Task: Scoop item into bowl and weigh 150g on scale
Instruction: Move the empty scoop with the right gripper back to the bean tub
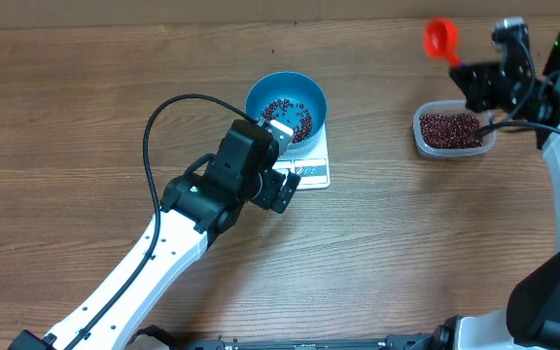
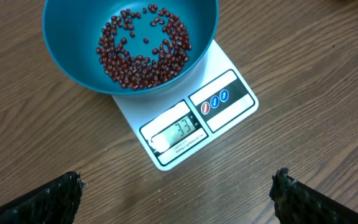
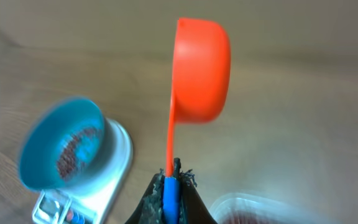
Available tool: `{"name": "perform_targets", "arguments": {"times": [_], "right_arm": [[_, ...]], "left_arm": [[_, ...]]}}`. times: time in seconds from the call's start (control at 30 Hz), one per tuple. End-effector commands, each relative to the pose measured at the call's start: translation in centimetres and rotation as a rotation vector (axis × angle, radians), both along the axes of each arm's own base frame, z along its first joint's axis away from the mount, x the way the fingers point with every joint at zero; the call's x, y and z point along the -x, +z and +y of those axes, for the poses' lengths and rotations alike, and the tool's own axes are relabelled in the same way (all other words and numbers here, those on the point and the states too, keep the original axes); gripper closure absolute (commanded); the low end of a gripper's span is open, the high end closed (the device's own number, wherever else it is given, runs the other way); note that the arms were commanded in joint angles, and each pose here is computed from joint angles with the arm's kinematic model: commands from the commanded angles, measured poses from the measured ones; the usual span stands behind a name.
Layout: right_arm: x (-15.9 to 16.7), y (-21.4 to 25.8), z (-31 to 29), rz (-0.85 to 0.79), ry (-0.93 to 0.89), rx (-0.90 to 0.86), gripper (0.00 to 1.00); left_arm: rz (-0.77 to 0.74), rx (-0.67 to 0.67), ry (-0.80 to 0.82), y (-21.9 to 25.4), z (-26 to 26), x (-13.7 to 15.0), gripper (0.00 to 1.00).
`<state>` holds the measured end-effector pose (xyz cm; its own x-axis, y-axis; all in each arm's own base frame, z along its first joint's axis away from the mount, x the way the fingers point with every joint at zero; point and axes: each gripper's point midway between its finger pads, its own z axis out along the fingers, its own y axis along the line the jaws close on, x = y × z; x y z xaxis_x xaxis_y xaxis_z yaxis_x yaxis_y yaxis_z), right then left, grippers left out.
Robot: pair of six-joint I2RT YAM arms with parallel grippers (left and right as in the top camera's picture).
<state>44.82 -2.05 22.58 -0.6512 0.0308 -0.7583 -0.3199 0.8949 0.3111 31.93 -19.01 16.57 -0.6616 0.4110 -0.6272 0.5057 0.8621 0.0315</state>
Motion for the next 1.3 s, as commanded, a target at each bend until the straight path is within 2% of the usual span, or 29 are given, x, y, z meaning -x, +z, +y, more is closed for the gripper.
{"name": "perform_targets", "arguments": {"times": [0.0, 0.13, 0.27, 0.5, 0.57, 1.27], "right_arm": [[2.1, -2.9, -4.0, 0.164, -0.16, 0.133, 0.96], [6.0, -5.8, -5.1, 0.365, -0.187, 0.223, 0.96], [7.7, -6.9, -6.1, 0.454, -0.224, 0.282, 0.96], [7.7, -7.1, -6.4, 0.461, -0.233, 0.293, 0.96], [7.5, -7.1, -6.0, 0.452, -0.222, 0.272, 0.88], [6.9, -6.7, -5.5, 0.423, -0.205, 0.245, 0.85]], "left_arm": [[0.005, -0.005, -0.011, -0.3, 0.0, 0.0, 0.0], [0.005, -0.005, -0.011, -0.3, 0.0, 0.0, 0.01], [0.005, -0.005, -0.011, -0.3, 0.0, 0.0, 0.01], [0.005, -0.005, -0.011, -0.3, 0.0, 0.0, 0.0], [0.005, -0.005, -0.011, -0.3, 0.0, 0.0, 0.01], [0.005, -0.005, -0.011, -0.3, 0.0, 0.0, 0.01]]}}
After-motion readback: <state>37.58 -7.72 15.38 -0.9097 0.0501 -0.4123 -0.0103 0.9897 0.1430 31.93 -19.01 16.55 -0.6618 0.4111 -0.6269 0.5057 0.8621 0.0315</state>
